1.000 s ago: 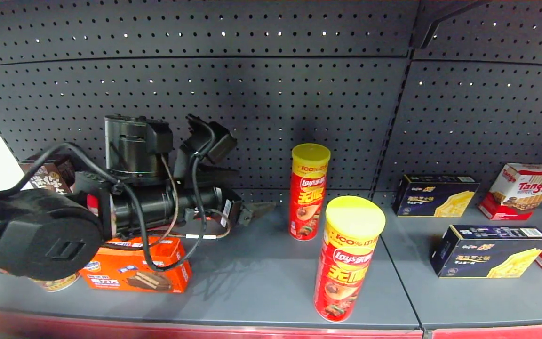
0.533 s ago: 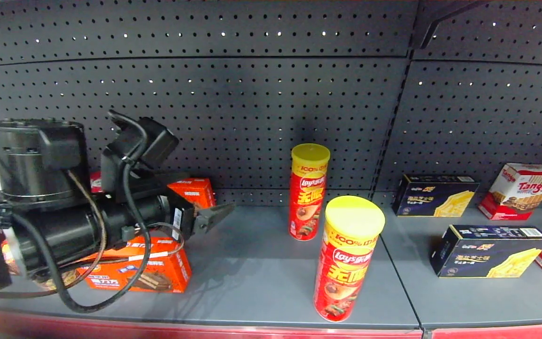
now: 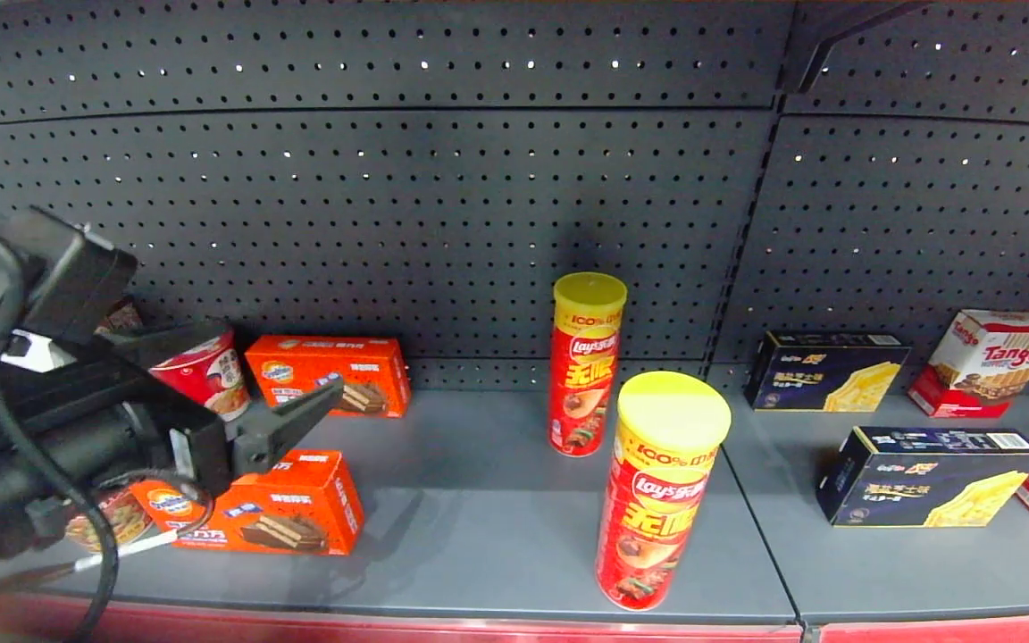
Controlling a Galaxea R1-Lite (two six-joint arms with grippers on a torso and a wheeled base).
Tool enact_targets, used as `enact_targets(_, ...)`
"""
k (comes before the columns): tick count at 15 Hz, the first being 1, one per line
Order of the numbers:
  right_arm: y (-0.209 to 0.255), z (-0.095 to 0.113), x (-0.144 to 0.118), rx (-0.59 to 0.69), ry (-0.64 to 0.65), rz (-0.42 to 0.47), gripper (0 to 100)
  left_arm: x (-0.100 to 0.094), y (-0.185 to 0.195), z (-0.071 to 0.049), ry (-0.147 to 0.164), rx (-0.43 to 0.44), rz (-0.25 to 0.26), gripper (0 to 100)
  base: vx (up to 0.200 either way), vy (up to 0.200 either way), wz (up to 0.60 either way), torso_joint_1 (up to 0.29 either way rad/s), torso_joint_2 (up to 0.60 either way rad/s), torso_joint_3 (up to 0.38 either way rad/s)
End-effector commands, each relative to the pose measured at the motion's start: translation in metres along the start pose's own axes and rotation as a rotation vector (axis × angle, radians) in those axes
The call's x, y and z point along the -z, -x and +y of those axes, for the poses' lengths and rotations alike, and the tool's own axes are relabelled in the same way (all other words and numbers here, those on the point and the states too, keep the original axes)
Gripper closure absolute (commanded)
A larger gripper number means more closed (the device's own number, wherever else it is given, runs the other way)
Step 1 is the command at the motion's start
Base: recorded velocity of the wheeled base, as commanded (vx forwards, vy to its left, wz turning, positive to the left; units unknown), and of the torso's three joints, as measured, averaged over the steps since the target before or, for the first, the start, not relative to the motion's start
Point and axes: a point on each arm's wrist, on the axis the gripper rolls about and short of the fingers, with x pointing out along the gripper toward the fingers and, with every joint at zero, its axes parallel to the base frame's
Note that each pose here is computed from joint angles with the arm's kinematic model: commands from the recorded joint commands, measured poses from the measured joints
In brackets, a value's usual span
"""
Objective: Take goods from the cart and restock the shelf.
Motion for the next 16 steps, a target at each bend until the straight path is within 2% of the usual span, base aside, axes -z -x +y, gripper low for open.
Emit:
enact_targets(1,0.000,0.000,0.000,0.012,-0.022,0.000,0,0.029,0.042,-0.002,0.000,-0.020,-0.003,0,0.000,0.000,0.00,0.000,0.00,0.000)
enact_targets(2,0.000,0.000,0.000,0.025,-0.023,0.003,0,0.040,0.049,-0.003,-0.001,-0.020,0.009,0,0.000,0.000,0.00,0.000,0.00,0.000)
enact_targets(3,0.001,-0.002,-0.023,0.029,-0.024,-0.019,0,0.047,0.058,-0.004,-0.003,-0.017,0.013,0,0.000,0.000,0.00,0.000,0.00,0.000)
enact_targets(4,-0.004,-0.006,-0.055,0.010,-0.025,-0.008,0,0.046,0.060,-0.003,-0.001,-0.019,0.001,0,0.000,0.000,0.00,0.000,0.00,0.000)
enact_targets(5,-0.010,-0.007,-0.070,-0.002,-0.025,0.001,0,0.045,0.060,-0.003,0.000,-0.021,0.000,0,0.000,0.000,0.00,0.000,0.00,0.000)
enact_targets(6,-0.027,-0.010,-0.098,-0.053,-0.015,0.037,0,0.043,0.059,-0.003,0.000,-0.027,-0.005,0,0.000,0.000,0.00,0.000,0.00,0.000)
enact_targets(8,-0.057,-0.012,-0.118,-0.073,0.027,0.083,0,0.041,0.055,-0.004,-0.006,-0.009,0.001,0,0.000,0.000,0.00,0.000,0.00,0.000)
enact_targets(11,-0.089,-0.012,-0.126,-0.093,0.073,0.133,0,0.030,0.045,-0.004,-0.005,0.002,-0.010,0,0.000,0.000,0.00,0.000,0.00,0.000)
enact_targets(13,-0.102,-0.007,-0.125,-0.149,0.080,0.171,0,0.024,0.039,-0.004,-0.002,0.003,-0.010,0,0.000,0.000,0.00,0.000,0.00,0.000)
enact_targets(14,-0.116,0.001,-0.127,-0.185,0.098,0.185,0,0.022,0.034,-0.004,-0.001,0.010,-0.007,0,0.000,0.000,0.00,0.000,0.00,0.000)
enact_targets(16,-0.147,0.017,-0.128,-0.171,0.118,0.184,0,0.022,0.028,-0.004,-0.002,0.014,0.005,0,0.000,0.000,0.00,0.000,0.00,0.000)
